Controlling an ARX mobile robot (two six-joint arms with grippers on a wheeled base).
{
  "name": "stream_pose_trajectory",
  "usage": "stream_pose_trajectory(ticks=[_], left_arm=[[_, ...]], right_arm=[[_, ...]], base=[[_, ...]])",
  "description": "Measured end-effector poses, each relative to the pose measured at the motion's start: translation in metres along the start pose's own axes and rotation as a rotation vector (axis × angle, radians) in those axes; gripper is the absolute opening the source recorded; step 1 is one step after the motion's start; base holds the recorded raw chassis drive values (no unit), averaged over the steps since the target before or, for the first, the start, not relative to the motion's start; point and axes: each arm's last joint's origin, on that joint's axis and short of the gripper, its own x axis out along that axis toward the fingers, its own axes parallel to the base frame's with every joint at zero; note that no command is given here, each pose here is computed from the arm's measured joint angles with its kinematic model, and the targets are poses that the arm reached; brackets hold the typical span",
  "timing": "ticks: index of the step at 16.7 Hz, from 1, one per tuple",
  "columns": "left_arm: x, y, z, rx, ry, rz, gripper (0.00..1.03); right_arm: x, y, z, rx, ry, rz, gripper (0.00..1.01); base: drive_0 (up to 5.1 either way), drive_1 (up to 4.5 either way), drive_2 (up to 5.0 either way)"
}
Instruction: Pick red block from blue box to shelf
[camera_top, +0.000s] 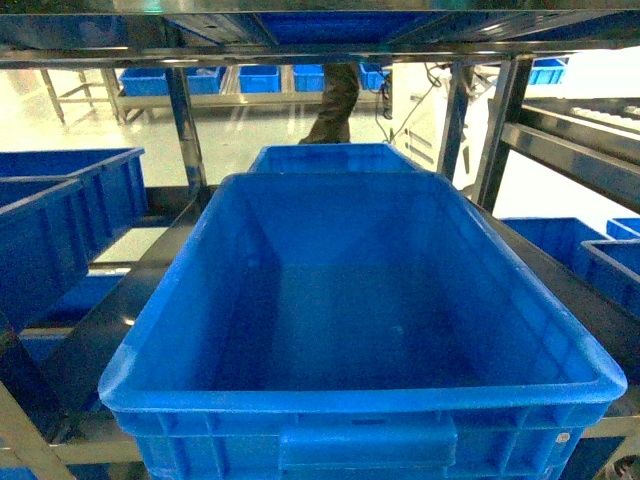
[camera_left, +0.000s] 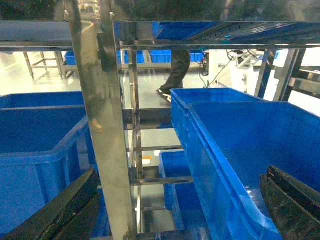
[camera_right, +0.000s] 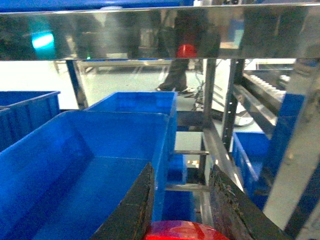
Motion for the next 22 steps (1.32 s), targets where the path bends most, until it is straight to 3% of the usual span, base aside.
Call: stream_pose_trajectory(ticks=[3, 7, 10, 13, 15, 17, 20, 22], left_arm=[[0.0, 0.0, 0.0, 0.0, 0.0, 0.0, 0.98], [0.0, 0.0, 0.0, 0.0, 0.0, 0.0, 0.98], [0.0, 0.0, 0.0, 0.0, 0.0, 0.0, 0.98], [0.0, 0.0, 0.0, 0.0, 0.0, 0.0, 0.98], [0.0, 0.0, 0.0, 0.0, 0.0, 0.0, 0.98], [0.0, 0.0, 0.0, 0.0, 0.0, 0.0, 0.98], [0.0, 0.0, 0.0, 0.0, 0.0, 0.0, 0.98], [0.0, 0.0, 0.0, 0.0, 0.0, 0.0, 0.98]], right_arm=[[0.02, 0.014, -0.003, 0.017, 0.015, 0.117, 0.27], [0.032, 0.021, -0.007, 0.02, 0.041, 0.168, 0.27], [0.063, 0.034, -0.02, 0.019, 0.104, 0.244, 0.27], [0.105, 0.035, -0.029, -0.016, 0.117, 0.284, 0.27], [0.127, 0.028, -0.041, -0.023, 0.152, 0.281, 0.27], [0.141, 0.023, -0.051, -0.015, 0.178, 0.325, 0.27], [0.159, 0.018, -0.054, -0.058, 0.177, 0.343, 0.27], [0.168, 0.027, -0.054, -0.123, 0.199, 0.362, 0.27]], base=[[0.0, 0.0, 0.0], [0.0, 0.0, 0.0], [0.0, 0.0, 0.0], [0.0, 0.0, 0.0], [0.0, 0.0, 0.0], [0.0, 0.0, 0.0], [0.0, 0.0, 0.0], [0.0, 0.0, 0.0]])
